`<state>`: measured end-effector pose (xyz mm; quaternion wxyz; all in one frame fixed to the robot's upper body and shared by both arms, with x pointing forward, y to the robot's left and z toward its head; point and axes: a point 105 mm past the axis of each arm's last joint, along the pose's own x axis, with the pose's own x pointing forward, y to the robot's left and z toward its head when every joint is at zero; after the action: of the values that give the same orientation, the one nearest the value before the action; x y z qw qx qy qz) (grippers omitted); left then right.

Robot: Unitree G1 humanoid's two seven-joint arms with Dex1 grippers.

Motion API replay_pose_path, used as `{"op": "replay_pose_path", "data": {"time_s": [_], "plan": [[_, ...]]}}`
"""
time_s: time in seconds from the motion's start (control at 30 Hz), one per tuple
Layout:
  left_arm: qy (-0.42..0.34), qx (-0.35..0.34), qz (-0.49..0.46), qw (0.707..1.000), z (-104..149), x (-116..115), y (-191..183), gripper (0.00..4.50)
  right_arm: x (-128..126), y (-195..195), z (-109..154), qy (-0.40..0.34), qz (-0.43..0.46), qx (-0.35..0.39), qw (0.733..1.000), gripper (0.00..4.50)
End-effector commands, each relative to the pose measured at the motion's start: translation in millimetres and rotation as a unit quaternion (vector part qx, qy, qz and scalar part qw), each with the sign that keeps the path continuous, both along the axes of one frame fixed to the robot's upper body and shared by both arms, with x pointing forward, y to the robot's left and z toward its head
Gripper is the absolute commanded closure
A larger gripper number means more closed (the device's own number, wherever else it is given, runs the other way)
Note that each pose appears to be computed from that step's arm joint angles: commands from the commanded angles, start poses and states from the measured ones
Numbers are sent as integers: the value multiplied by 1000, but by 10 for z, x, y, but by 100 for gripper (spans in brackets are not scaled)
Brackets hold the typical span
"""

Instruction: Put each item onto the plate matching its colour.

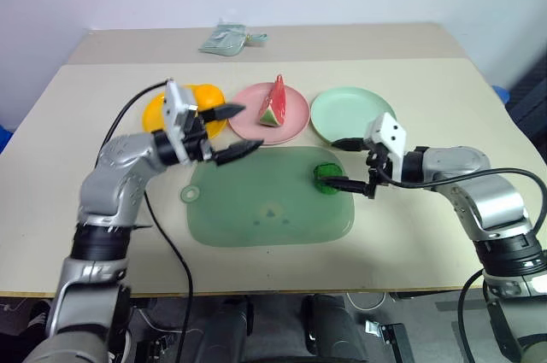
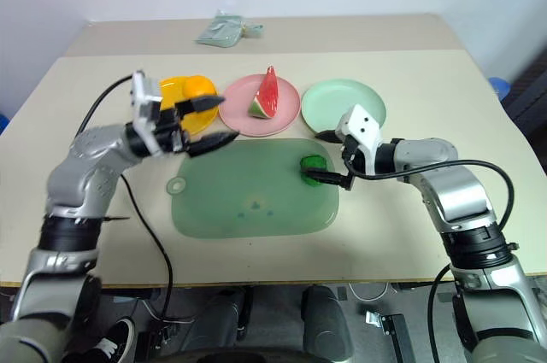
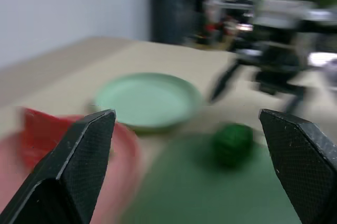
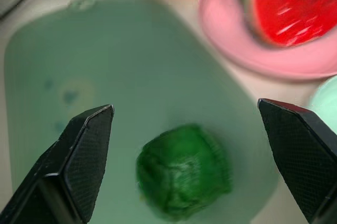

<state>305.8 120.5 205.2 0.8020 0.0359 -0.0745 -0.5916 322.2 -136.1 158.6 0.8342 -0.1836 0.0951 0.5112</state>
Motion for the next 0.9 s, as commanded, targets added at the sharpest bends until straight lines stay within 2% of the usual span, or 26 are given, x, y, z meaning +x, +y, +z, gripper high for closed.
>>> {"op": "replay_pose_path", "data": {"time_s": [0.03,0.3,0.4,0.47,0.5,0.67,0.7,0.73,0.8,0.9], "plan": [[-16,8,-43,999,79,-223,63,4,-21,18,-10,-18,11,-20,1000,0],[-18,29,-46,998,-11,-338,127,4,76,-109,-255,-25,-5,-81,996,0],[-26,33,-38,998,-27,-326,115,0,132,-134,-263,-25,-21,-80,996,86],[-26,30,-39,998,-27,-331,98,0,139,-117,-235,-33,-19,-76,996,181],[-26,30,-40,998,-27,-336,91,0,139,-99,-212,-40,-16,-73,996,200],[-24,29,-33,999,-25,-317,105,0,237,-16,73,-58,-35,6,998,203],[-29,30,-22,999,-26,-282,118,0,326,-42,199,-85,-58,26,994,203],[-27,30,-16,999,-33,-247,119,0,512,-144,373,-117,-116,57,985,203],[-49,29,4,998,-23,-174,105,0,821,-390,583,-172,-223,69,957,203],[-43,26,35,998,-41,-75,85,0,985,-559,541,-179,-282,50,941,203]]}}
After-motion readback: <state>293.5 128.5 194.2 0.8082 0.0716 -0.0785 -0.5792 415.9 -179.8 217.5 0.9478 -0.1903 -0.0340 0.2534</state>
